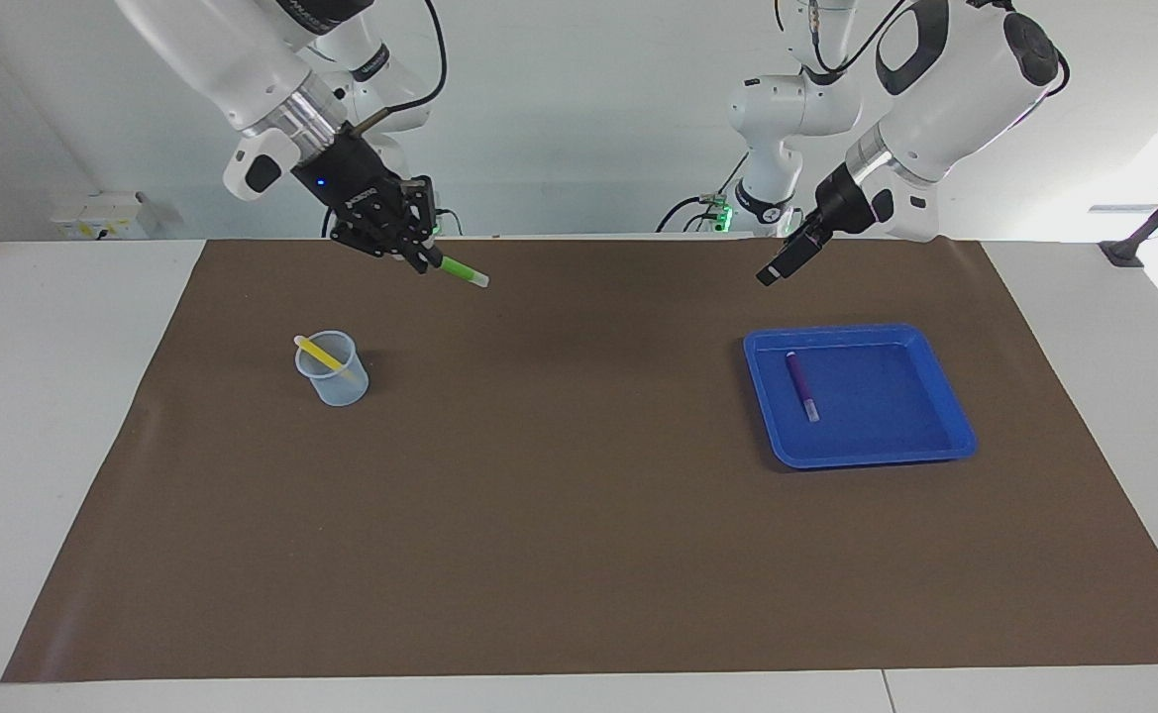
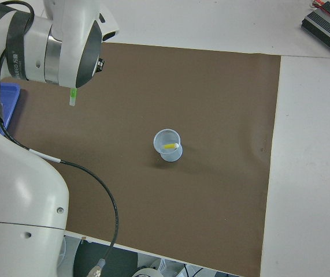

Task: Right arm passes pens to left for tray arrangement
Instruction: 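Carry the green pen toward the left gripper while the left gripper approaches, then close the left gripper on the green pen and open the right gripper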

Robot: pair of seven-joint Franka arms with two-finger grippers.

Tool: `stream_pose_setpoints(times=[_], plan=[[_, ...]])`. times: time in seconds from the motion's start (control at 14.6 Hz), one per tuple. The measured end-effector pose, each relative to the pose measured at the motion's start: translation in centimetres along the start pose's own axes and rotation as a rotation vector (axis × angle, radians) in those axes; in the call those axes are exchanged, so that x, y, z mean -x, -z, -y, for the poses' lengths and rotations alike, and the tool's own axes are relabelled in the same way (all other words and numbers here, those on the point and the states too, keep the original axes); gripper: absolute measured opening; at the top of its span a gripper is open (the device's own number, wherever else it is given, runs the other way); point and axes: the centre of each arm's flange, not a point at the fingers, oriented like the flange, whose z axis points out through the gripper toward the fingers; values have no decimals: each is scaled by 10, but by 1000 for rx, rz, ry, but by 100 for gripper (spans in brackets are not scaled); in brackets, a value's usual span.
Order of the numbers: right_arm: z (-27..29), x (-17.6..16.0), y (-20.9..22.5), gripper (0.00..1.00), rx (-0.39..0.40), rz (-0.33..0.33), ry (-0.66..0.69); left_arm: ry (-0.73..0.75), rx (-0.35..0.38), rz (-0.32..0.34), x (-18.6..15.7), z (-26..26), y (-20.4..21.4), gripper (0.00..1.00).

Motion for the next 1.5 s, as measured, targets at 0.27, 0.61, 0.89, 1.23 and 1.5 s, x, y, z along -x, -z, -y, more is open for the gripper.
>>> stream_pose_setpoints(times=[0.27,0.61,0.89,1.23,1.5], plan=[[72,49,-75,18,-129,-125,-262,316,87,38,13,-10,12,100],[124,119,-117,18,-238,-131,-510,667,117,61,45,-25,12,100],[117,113,-113,18,-240,-139,-534,795,95,68,69,-31,2,100],[116,113,-114,18,-237,-138,-536,868,65,70,107,-36,-19,100],[115,113,-114,18,-237,-138,-537,881,64,63,129,-30,-38,100]])
